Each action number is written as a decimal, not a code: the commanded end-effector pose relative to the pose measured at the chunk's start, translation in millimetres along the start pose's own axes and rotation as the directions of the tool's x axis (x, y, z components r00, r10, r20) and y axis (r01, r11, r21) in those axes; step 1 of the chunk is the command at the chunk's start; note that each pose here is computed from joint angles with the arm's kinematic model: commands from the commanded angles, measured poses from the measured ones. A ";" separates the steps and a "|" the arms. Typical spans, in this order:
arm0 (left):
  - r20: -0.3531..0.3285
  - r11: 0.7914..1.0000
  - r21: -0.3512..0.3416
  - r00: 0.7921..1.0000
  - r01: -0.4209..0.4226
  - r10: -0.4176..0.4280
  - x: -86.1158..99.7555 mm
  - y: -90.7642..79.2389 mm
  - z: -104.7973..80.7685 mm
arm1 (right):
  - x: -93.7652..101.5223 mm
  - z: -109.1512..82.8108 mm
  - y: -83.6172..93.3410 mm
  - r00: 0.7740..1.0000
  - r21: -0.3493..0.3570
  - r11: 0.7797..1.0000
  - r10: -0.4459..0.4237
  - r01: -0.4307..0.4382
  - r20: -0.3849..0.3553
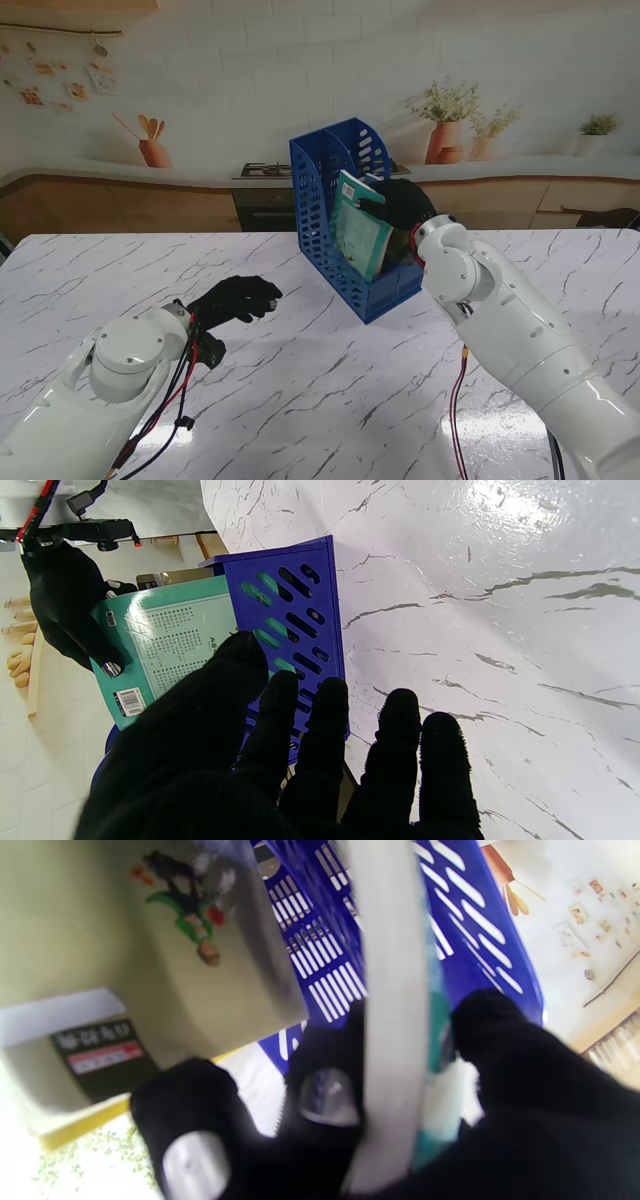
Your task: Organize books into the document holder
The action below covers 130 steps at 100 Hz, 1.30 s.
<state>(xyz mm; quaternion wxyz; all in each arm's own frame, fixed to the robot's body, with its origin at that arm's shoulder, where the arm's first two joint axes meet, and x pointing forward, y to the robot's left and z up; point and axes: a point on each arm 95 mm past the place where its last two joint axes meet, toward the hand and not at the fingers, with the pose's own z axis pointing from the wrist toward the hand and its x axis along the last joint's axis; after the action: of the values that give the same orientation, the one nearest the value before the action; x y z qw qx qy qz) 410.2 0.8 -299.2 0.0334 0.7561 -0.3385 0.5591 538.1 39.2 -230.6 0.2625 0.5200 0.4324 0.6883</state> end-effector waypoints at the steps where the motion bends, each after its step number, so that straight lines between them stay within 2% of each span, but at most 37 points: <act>1: -0.018 1.000 -0.014 1.000 0.003 -0.003 0.6 3.1 0.5 | 2.9 -4.9 -15.1 1.000 0.022 1.000 0.006 -0.005 -0.013; 20: -0.018 1.000 -0.013 1.000 -0.001 0.001 0.7 3.2 -0.1 | 1.2 -8.5 -24.7 1.000 0.029 1.000 -0.006 0.006 -0.023; 37: -0.017 1.000 -0.011 1.000 -0.002 0.002 0.2 3.5 -0.6 | 1.7 -10.2 -29.8 0.999 0.002 1.000 -0.030 0.030 -0.029; 66: -0.018 1.000 -0.012 1.000 -0.001 0.001 -0.2 3.2 -0.2 | 3.5 -11.9 -29.3 0.987 -0.058 0.987 -0.154 0.151 -0.040; 101: -0.015 1.000 -0.013 1.000 0.007 -0.007 -1.7 3.0 -0.1 | 9.2 -13.0 -32.6 0.976 -0.037 0.976 -0.215 0.214 -0.029; 130: -0.016 1.000 -0.012 1.000 0.007 -0.007 -1.9 2.9 -0.1 | 9.8 -14.7 -35.5 0.972 -0.023 0.973 -0.232 0.231 -0.027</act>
<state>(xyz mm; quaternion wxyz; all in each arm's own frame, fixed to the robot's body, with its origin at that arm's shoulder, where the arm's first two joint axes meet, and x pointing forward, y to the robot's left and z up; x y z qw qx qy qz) 409.7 2.5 -300.6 0.0332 0.7581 -0.3360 0.5580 521.8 53.6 -255.8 0.3443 0.4541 0.4841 0.6640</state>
